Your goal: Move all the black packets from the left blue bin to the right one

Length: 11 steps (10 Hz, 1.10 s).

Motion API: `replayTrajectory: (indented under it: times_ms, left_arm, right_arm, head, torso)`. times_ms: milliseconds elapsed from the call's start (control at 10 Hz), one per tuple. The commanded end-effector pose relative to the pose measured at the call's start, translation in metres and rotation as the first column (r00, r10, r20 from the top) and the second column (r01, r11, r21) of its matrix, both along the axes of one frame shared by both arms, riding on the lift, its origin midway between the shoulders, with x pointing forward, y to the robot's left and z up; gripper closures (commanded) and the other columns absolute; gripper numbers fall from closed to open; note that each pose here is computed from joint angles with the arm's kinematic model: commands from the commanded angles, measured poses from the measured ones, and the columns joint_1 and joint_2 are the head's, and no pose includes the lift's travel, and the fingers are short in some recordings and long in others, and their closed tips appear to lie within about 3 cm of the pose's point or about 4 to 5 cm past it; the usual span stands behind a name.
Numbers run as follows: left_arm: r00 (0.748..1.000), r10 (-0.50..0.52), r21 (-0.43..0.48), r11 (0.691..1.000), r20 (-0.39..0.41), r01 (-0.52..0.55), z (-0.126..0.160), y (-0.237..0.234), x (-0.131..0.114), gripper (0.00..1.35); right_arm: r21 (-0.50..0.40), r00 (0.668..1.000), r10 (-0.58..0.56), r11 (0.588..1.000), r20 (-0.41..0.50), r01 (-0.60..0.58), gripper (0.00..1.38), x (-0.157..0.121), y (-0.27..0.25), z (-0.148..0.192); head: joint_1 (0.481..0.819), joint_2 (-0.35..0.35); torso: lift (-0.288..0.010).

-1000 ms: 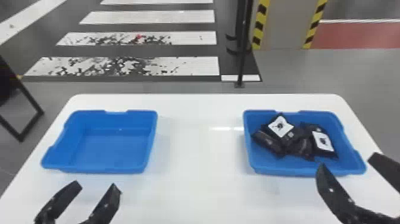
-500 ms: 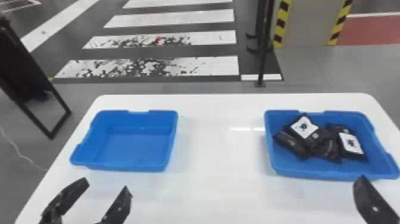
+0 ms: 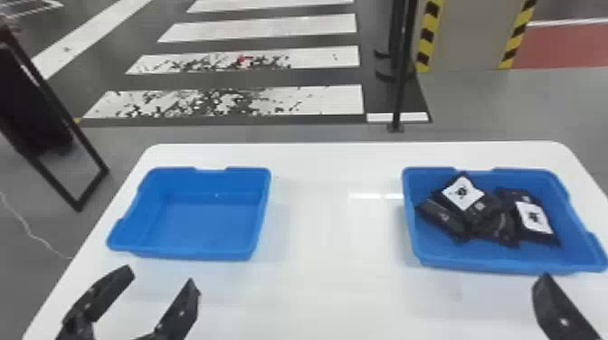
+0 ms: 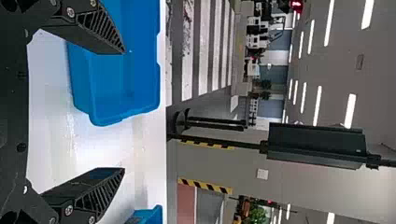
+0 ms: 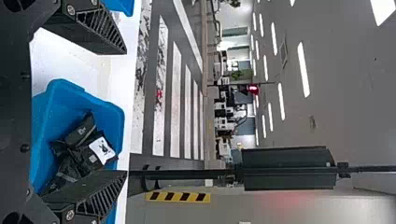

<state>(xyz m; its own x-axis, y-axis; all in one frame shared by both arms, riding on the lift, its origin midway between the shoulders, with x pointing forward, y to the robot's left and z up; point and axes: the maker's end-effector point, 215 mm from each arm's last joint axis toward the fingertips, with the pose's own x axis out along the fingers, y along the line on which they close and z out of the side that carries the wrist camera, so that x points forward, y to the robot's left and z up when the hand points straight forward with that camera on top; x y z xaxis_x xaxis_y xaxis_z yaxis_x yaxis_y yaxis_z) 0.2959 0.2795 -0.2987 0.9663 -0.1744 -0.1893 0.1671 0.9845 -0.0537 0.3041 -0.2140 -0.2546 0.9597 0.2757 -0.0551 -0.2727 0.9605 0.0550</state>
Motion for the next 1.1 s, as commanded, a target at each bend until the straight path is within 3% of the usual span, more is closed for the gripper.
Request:
replayTrajectory:
  times_ms: [0,1000]
  left_arm:
    - [1.0,-0.001,-0.003,1.0,0.003,0.001,0.0004,-0.0016,0.001,0.15]
    - [1.0,-0.003,-0.021,1.0,-0.012,0.002,-0.0052,-0.0047,0.0012,0.15]
  right_arm:
    - [0.007,1.0,-0.001,1.0,-0.003,0.001,0.11,0.0006,-0.0004,-0.0021]
    - [0.013,1.0,0.009,1.0,0.0,-0.009,0.11,0.0023,0.0025,-0.0003]
  head:
    - [0.695,0.131]
    - [0.695,0.123]
  torso:
    - [-0.14]
    - [-0.14]
